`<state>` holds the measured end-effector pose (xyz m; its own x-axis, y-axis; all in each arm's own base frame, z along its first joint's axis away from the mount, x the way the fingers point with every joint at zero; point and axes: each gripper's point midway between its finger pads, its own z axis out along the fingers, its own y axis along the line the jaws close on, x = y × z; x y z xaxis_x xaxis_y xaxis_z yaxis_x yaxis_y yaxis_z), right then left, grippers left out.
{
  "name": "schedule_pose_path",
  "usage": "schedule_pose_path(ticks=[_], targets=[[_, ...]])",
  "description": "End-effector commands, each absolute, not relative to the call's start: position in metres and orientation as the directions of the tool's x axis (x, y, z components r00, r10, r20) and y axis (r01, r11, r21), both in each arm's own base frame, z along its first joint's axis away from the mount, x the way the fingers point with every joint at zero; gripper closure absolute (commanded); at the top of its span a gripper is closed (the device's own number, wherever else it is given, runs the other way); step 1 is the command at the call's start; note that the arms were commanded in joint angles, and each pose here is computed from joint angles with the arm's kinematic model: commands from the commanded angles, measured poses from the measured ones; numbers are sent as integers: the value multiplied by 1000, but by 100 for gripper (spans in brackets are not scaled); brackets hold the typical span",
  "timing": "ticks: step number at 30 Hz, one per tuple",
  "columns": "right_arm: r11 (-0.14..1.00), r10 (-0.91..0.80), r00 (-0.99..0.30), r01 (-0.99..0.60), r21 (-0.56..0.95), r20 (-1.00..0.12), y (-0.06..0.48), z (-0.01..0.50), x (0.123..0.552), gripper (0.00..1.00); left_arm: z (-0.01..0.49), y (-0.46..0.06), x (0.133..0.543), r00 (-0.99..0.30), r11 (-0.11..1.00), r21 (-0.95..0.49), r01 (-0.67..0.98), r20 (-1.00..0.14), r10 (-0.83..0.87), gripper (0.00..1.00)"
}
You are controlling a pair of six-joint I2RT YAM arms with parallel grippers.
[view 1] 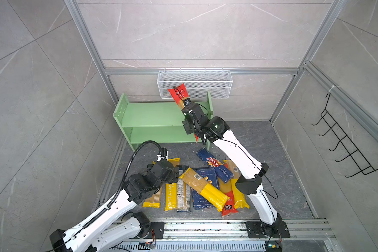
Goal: Arrange pasta packages on shelves
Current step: Place the pasta bag on the shelf.
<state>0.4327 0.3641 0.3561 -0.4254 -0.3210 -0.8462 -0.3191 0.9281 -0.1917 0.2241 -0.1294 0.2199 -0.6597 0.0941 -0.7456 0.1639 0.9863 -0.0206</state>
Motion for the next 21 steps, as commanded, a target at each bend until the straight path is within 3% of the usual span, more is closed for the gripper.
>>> schedule_pose_path(ticks=[1,7,21], targets=[[966,-136,-319,-252,-54,-938,355,410,448,100,240,-135,233,-621,985,-36,170,-780,79,0],[971,-130,-356,-235,-47,-925,345,399,458,100,238,-139,235,-627,984,-39,174,-775,80,0],[979,-114,-414,-202,-31,-903,329,376,477,83,235,-139,233,-636,985,-49,167,-768,70,0]])
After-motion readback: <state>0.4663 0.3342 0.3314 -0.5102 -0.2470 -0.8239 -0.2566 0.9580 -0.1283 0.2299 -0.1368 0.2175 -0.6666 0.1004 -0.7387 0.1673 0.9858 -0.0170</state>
